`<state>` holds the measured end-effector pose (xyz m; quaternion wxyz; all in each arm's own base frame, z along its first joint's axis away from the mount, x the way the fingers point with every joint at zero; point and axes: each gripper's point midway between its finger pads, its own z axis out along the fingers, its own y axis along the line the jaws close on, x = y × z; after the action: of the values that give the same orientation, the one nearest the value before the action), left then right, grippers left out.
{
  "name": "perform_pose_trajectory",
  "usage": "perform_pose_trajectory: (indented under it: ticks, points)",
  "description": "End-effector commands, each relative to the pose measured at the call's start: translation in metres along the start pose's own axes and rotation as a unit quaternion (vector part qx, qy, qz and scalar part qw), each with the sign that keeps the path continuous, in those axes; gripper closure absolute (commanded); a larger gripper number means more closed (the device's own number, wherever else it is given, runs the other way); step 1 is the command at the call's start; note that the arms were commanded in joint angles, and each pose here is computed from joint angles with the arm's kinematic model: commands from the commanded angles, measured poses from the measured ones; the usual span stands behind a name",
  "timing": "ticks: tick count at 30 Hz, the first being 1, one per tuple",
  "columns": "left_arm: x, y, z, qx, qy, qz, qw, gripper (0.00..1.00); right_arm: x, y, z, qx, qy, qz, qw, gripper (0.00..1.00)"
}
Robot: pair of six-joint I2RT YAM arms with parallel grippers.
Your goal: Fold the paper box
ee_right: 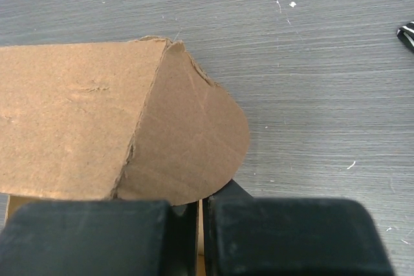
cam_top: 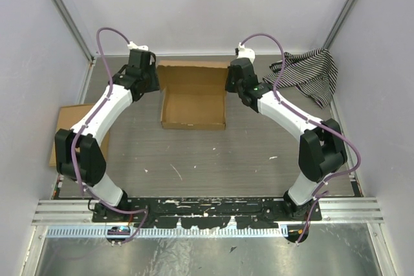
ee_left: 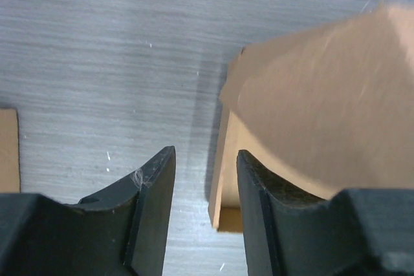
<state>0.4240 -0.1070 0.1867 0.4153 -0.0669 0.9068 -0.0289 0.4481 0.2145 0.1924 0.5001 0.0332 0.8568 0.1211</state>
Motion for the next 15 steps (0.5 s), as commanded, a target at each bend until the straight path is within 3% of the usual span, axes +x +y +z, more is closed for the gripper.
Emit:
perform_pose_trajectory:
  ticks: [1,15]
  points:
    - [-0.026,0.003,0.01,-0.023,-0.014,0.013,1.0,0.5,0.0,0.0,-0.017,-0.002,0.021,-0.016,1.0,0.97]
    - [-0.061,-0.016,0.01,0.012,-0.067,0.003,0.998,0.51,-0.012,0.007,-0.018,-0.015,0.024,-0.037,0.999,0.97]
